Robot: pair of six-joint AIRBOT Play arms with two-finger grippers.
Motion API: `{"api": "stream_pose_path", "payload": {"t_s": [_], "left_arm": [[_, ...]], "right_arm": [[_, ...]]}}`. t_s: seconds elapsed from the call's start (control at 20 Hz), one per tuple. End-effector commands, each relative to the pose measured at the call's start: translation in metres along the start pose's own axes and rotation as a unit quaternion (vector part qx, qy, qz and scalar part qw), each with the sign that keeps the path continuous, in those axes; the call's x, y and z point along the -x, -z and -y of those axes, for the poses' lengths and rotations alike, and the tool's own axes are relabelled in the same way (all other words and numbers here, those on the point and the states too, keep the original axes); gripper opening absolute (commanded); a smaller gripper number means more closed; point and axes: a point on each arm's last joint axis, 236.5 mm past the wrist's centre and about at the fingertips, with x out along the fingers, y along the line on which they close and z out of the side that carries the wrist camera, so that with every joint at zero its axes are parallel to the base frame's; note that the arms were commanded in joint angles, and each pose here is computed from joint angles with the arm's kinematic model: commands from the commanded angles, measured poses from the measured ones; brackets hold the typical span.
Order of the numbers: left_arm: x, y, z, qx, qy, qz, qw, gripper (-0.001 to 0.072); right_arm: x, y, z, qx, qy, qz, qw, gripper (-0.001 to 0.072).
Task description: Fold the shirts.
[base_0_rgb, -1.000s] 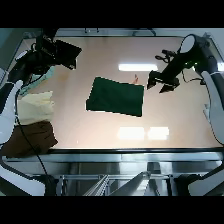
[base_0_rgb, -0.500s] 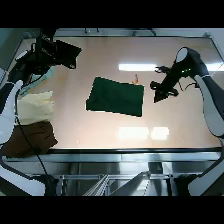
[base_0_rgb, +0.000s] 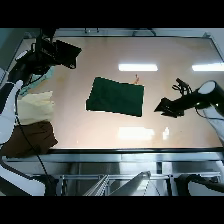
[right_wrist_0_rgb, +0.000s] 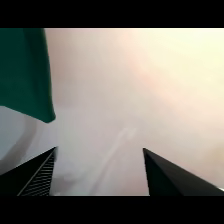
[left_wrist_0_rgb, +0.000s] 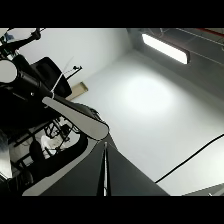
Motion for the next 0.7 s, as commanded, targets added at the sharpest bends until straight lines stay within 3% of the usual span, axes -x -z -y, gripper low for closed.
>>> {"api": "stream_pose_path", "payload": {"t_s": [0.0, 0.65], "left_arm": [[0.000, 0.000, 0.000, 0.002, 0.001, -0.001, 1.000, 0.0016], [0.000, -0.005, -0.003, 0.002, -0.006, 0.011, 1.000, 0.0016]], "right_arm": [[-0.017, -0.018, -0.003, -0.020, -0.058, 0.071, 0.996, 0.0622], [-0.112, -0.066, -0.072, -0.075, -0.142, 0.006, 0.987, 0.0620]]}}
